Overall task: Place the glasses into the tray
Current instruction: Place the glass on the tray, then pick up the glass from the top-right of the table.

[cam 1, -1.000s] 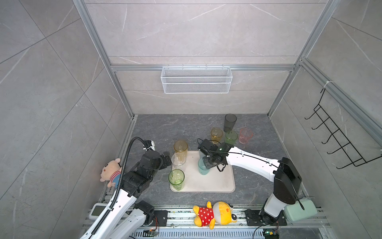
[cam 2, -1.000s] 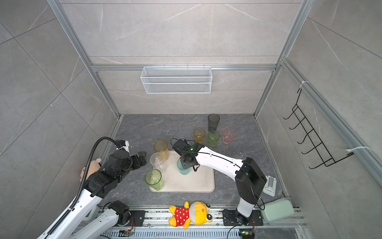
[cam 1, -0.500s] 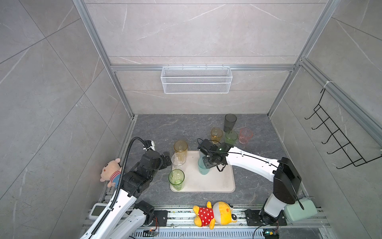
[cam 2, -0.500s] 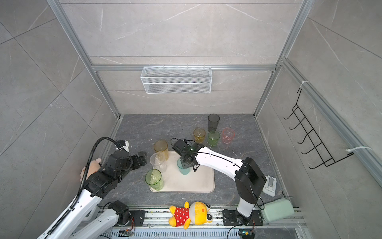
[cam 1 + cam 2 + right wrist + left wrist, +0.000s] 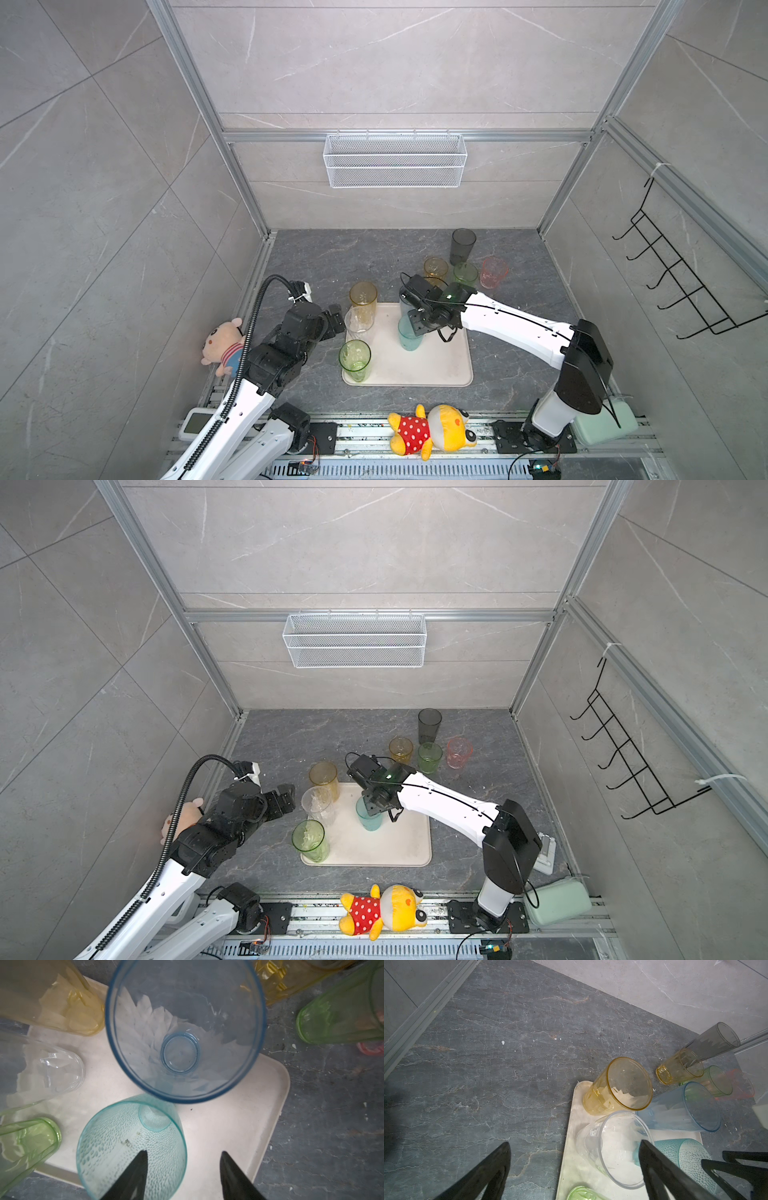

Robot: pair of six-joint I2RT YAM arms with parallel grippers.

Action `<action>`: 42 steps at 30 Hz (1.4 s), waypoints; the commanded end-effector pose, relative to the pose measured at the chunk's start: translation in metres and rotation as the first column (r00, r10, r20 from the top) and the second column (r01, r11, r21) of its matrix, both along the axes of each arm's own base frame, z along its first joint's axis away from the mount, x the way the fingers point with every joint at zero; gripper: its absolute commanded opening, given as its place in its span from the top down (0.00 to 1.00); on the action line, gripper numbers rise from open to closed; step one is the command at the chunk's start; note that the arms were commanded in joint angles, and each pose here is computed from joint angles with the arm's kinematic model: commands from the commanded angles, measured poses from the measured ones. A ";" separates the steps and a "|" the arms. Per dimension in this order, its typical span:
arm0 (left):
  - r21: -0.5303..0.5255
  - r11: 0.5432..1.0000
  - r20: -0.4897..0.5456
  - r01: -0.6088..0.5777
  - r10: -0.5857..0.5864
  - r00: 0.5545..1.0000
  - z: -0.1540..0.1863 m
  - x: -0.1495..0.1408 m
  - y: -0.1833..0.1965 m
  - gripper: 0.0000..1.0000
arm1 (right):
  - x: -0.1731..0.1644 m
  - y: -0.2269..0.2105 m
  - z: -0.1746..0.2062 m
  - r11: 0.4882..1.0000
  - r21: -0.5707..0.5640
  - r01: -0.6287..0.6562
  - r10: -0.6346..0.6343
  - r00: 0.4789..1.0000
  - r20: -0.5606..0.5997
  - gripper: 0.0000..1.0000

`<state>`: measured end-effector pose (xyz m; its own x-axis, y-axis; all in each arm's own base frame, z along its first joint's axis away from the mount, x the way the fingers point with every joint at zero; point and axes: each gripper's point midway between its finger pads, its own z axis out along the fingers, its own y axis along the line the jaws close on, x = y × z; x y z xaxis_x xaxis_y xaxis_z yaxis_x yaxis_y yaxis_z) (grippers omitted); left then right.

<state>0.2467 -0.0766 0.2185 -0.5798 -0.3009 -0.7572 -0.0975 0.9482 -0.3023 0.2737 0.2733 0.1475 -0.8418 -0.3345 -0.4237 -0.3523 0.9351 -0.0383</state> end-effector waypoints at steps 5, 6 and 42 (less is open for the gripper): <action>-0.008 1.000 0.019 -0.009 0.009 1.000 0.005 0.000 0.003 0.04 | -0.012 -0.017 0.050 1.000 0.030 0.002 -0.003 0.999 0.051 0.37; -0.007 1.000 0.018 -0.010 0.010 1.000 0.005 0.000 0.003 0.04 | -0.012 -0.020 0.055 1.000 0.030 0.003 -0.005 0.998 0.061 0.36; -0.015 1.000 0.018 -0.011 0.012 1.000 0.009 -0.002 0.003 0.04 | 0.105 -0.071 0.156 0.984 0.081 0.161 -0.179 0.906 0.384 0.13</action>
<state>0.2454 -0.0765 0.2180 -0.5830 -0.2997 -0.7552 -0.0965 0.9485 -0.3019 0.3590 0.2001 0.2959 -0.6602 -0.1966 -0.7249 -0.1476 0.9803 -0.1315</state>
